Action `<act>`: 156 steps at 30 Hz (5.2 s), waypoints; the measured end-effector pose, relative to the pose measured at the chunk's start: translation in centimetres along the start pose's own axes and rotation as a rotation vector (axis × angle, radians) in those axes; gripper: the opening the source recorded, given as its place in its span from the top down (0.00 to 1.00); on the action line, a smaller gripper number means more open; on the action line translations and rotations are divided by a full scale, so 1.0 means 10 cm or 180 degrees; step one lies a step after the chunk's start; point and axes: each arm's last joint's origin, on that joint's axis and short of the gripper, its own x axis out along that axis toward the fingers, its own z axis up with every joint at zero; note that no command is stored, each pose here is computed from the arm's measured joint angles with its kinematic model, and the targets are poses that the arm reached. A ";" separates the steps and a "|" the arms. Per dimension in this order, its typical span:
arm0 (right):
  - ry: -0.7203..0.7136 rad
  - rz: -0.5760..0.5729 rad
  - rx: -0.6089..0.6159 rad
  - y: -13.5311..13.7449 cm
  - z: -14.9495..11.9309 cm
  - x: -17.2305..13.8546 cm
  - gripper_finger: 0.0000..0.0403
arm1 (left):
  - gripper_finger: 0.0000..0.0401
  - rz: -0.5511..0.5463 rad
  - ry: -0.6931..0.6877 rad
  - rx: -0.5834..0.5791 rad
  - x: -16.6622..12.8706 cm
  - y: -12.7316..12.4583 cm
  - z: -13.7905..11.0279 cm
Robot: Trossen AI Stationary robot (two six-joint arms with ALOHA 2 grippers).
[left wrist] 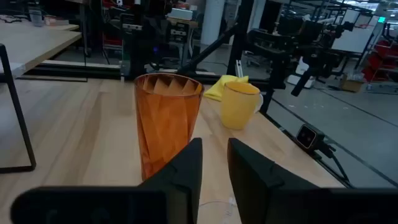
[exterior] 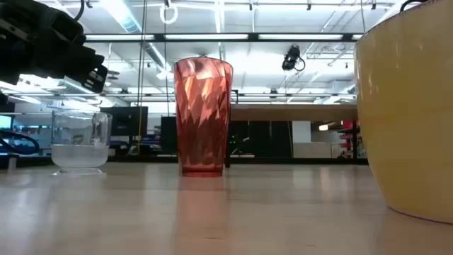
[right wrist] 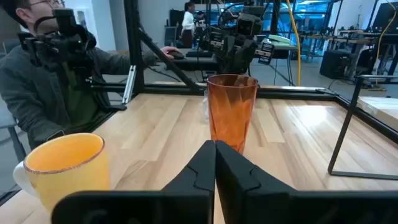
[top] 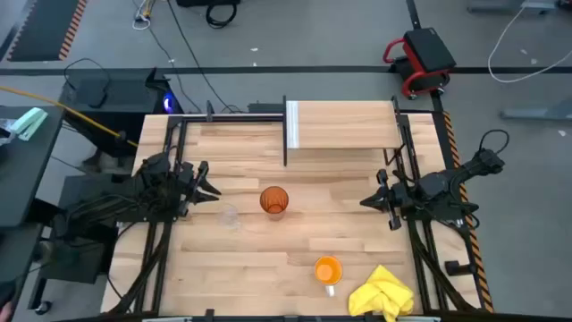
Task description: Stack small to large cups/mugs on shelf
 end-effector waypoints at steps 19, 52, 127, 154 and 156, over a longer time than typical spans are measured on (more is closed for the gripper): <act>0.0000 0.0000 0.0000 0.00 0.00 0.00 0.96 | 0.79 -0.0001 0.0001 0.0000 0.00 0.00 0.00; 0.0000 0.0000 0.0000 0.00 0.00 0.00 0.96 | 0.80 0.0000 0.0000 0.0001 0.00 0.00 0.00; -0.1155 0.0143 0.1110 -0.02 0.35 -0.07 0.96 | 0.79 -0.0264 -0.1183 0.0147 -0.09 -0.11 0.43; -0.1596 0.0455 0.1012 0.00 1.04 -0.12 0.96 | 0.79 -0.0551 -0.1548 -0.0233 -0.09 -0.22 0.54; -0.1469 0.0433 0.0942 0.02 1.12 -0.03 0.96 | 0.80 -0.0607 -0.1555 -0.0266 -0.08 -0.24 0.53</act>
